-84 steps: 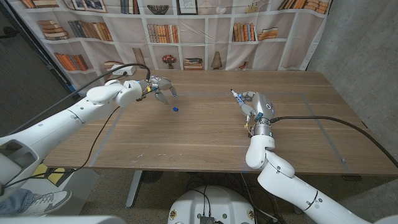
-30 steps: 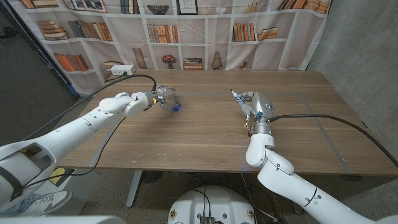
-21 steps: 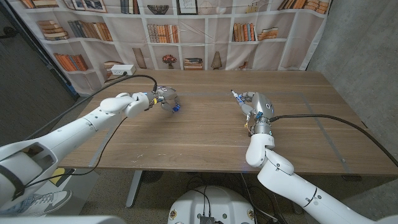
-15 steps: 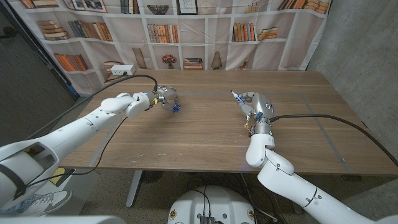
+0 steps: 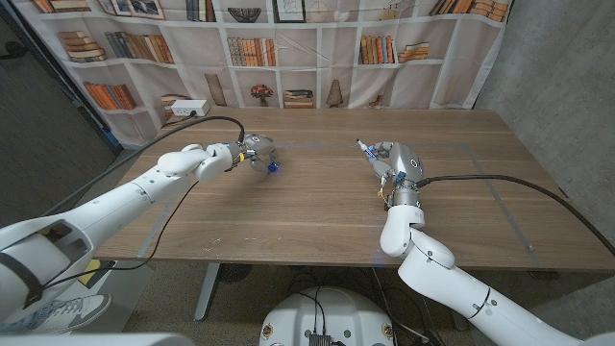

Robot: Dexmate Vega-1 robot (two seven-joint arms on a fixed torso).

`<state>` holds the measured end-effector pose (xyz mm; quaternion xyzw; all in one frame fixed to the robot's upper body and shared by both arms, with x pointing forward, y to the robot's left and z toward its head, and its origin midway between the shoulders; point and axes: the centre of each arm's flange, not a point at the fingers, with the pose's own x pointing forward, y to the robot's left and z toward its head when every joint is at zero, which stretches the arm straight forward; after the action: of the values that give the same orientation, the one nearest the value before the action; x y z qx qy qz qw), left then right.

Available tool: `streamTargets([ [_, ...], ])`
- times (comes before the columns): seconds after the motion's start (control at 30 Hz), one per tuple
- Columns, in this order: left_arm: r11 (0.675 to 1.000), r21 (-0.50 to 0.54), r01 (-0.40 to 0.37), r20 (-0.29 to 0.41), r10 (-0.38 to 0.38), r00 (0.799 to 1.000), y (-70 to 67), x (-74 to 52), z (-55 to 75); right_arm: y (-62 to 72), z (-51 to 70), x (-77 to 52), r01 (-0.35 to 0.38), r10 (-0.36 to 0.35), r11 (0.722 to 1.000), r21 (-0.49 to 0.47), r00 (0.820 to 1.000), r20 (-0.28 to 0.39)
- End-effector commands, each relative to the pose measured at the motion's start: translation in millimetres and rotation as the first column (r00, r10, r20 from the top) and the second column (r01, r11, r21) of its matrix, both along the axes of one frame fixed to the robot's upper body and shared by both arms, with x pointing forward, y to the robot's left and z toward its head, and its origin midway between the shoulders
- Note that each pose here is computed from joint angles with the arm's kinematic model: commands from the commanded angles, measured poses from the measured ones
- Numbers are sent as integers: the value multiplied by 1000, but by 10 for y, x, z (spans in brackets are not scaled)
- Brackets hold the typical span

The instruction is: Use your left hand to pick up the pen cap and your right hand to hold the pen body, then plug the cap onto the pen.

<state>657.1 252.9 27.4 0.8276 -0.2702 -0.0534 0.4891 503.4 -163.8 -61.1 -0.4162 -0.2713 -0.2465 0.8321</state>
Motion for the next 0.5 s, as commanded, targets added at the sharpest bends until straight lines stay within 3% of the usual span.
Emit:
streamTargets([
  [0.03, 1000, -8, -9, -9, 9, 1000, 4, 26, -52, -11, 0, 32, -1, 1, 1000, -5, 1000, -13],
  [0.5, 998, -53, -18, -20, 17, 1000, 23, 7, -167, -25, 38, 52, -10, 10, 1000, -19, 1000, -11],
])
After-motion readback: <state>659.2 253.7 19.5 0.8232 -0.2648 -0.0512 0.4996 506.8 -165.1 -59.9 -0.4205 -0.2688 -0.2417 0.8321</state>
